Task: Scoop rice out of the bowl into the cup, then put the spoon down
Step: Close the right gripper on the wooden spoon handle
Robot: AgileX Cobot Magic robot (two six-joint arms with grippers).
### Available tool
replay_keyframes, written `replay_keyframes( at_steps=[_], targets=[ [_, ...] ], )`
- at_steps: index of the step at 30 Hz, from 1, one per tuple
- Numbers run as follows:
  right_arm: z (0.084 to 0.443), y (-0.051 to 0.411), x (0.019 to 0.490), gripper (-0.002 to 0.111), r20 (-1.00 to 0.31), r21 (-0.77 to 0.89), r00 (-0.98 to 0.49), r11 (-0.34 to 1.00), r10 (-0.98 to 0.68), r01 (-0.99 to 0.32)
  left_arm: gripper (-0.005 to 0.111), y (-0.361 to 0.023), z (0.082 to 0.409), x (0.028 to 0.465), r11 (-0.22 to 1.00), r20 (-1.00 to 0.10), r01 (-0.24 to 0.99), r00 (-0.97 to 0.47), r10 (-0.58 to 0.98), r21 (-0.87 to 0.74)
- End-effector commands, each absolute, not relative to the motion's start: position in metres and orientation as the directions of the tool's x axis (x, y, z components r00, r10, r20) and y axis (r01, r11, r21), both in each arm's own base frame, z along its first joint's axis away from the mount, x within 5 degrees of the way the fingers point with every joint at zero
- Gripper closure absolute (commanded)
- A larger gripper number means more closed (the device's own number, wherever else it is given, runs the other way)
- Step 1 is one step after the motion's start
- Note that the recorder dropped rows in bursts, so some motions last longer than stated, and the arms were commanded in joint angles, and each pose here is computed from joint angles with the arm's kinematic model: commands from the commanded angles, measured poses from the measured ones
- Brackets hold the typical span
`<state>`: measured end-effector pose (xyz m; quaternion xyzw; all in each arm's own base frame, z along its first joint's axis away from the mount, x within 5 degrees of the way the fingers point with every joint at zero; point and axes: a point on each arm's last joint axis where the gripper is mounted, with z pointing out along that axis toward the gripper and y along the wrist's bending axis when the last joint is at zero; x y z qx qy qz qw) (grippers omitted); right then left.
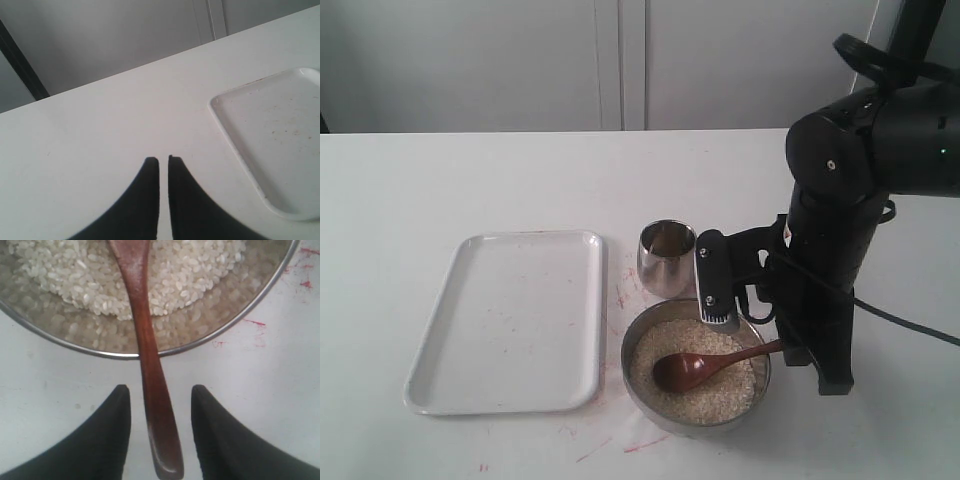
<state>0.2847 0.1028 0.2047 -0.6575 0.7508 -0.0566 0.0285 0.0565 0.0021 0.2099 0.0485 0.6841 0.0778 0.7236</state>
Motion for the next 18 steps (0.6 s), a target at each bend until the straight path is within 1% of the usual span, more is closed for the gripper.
replay_keyframes(
  at_steps=[1,6,8,9,10,12,16,18],
  targets=[
    [0.2033,0.1039,0.2819,0.070,0.035,-0.103,-0.152,0.147,-0.988,-0.984,0.092,0.0020,0.2112,0.0563,0.985,-0.984,-0.046,0.059,0.171,0.169],
    [0.2032,0.1036,0.2813,0.070,0.038,-0.098,-0.154,0.150,-0.987,-0.984,0.092,0.0020,0.2112,0.0563,0.985,-0.984,-0.046,0.059,0.171,0.169],
    [0.2032,0.1033,0.2810,0.073,0.042,-0.095,-0.153,0.149,-0.987,-0.984,0.092,0.0020,0.2112,0.0563,0.985,-0.984,-0.046,0.059,0.171,0.169],
    [0.2032,0.1033,0.2810,0.077,0.042,-0.095,-0.155,0.151,-0.987,-0.984,0.092,0.0020,0.2112,0.0563,0.985,-0.984,-0.046,0.059,0.171,0.169],
    [0.2032,0.1033,0.2810,0.079,0.042,-0.095,-0.157,0.153,-0.987,-0.984,0.092,0.0020,0.2112,0.0563,0.985,-0.984,-0.046,0.059,0.171,0.169],
    [0.2032,0.1033,0.2810,0.089,0.042,-0.095,-0.157,0.153,-0.987,-0.984,0.092,0.0020,0.2112,0.0563,0.985,-0.984,-0.046,0.059,0.171,0.169],
    [0.2032,0.1032,0.2809,0.101,0.043,-0.094,-0.157,0.153,-0.987,-0.984,0.092,0.0020,0.2112,0.0563,0.985,-0.984,-0.046,0.059,0.171,0.169],
    [0.2031,0.1029,0.2798,0.105,0.047,-0.082,-0.169,0.165,-0.985,-0.983,0.092,0.0020,0.2112,0.0563,0.985,-0.984,-0.046,0.059,0.171,0.169]
  ],
)
